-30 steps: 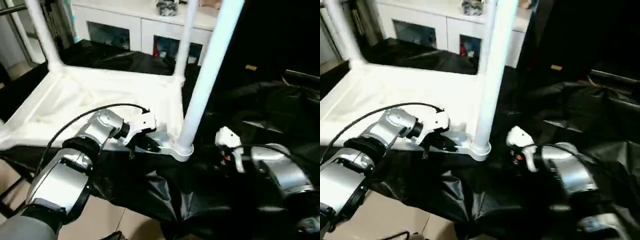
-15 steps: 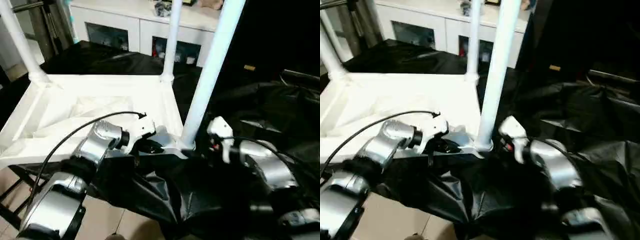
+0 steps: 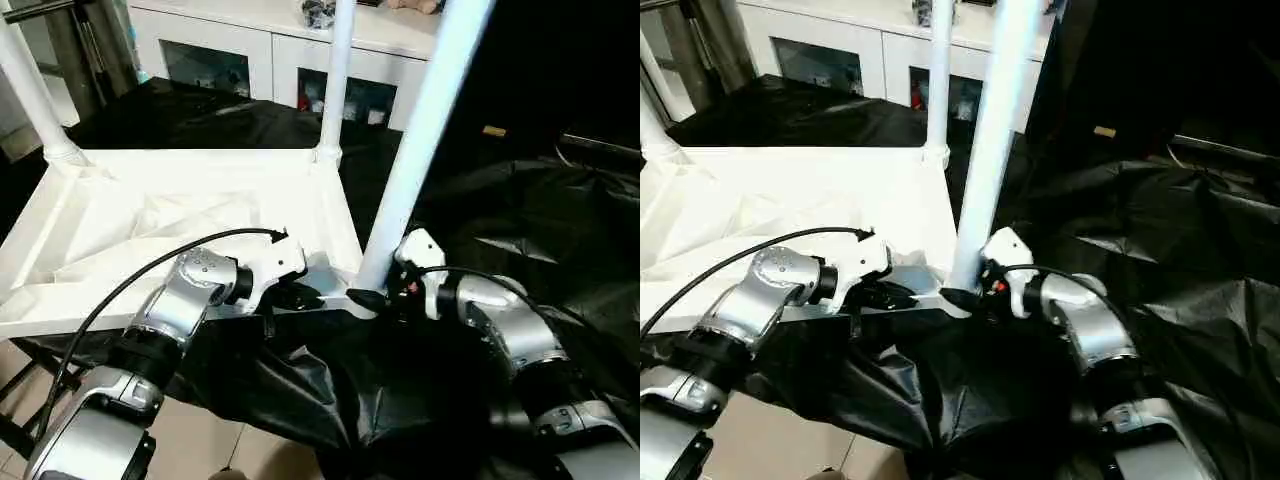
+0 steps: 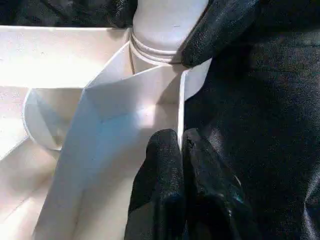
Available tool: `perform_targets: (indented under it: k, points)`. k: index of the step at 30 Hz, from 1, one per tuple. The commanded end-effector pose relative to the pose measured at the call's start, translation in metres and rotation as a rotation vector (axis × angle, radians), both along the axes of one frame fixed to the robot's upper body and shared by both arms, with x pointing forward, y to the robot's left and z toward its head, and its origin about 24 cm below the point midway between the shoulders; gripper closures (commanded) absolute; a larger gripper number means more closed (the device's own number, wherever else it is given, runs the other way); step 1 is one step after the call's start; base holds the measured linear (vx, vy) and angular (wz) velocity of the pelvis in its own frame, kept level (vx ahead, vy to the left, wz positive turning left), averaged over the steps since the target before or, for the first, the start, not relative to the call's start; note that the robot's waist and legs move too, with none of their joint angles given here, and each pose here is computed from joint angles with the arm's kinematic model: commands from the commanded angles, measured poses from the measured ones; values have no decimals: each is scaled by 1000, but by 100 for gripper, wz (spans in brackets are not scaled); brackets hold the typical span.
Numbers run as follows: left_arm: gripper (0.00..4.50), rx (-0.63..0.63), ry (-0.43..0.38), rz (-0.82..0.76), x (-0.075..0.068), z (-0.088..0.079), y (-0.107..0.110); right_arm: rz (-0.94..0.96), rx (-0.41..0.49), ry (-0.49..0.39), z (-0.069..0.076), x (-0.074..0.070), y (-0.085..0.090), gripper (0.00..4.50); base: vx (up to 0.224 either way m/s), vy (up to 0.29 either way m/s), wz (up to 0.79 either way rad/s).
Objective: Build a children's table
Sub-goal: Rotate leg to tighten
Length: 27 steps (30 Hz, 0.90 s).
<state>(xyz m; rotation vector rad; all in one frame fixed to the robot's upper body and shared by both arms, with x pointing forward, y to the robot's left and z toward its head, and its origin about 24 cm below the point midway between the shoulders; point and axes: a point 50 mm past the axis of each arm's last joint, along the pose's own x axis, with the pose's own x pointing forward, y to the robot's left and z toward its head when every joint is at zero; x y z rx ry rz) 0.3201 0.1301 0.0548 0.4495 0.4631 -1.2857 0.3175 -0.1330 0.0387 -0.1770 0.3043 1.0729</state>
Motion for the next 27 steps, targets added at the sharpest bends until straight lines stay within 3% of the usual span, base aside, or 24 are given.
perform_targets:
  k: [1,11,17,19,20,22,23,27]
  points:
    - [450,28,116,29,-12,-23,7,-22,-9,5,1,4,-5,165,0,0,0]
    - [450,17,85,173,-1,-24,6,-127,29,56,-16,2,1,183,0,0,0]
    - [450,-10,18,302,13,-22,-30,-428,-23,72,-36,9,18,183,0,0,0]
    - [450,-12,13,303,14,-22,-38,-476,-27,89,-38,11,22,183,0,0,0]
    - [450,-15,7,294,14,-22,-53,-479,-15,91,-37,11,35,183,0,0,0]
    - [450,-20,3,283,14,-23,-61,-447,-7,78,-36,10,45,183,0,0,0]
    - [450,-23,2,275,14,-23,-64,-430,-5,72,-35,10,48,128,0,0,0]
    - [450,-50,-7,222,12,-21,-63,-419,3,51,-31,12,44,104,0,0,0]
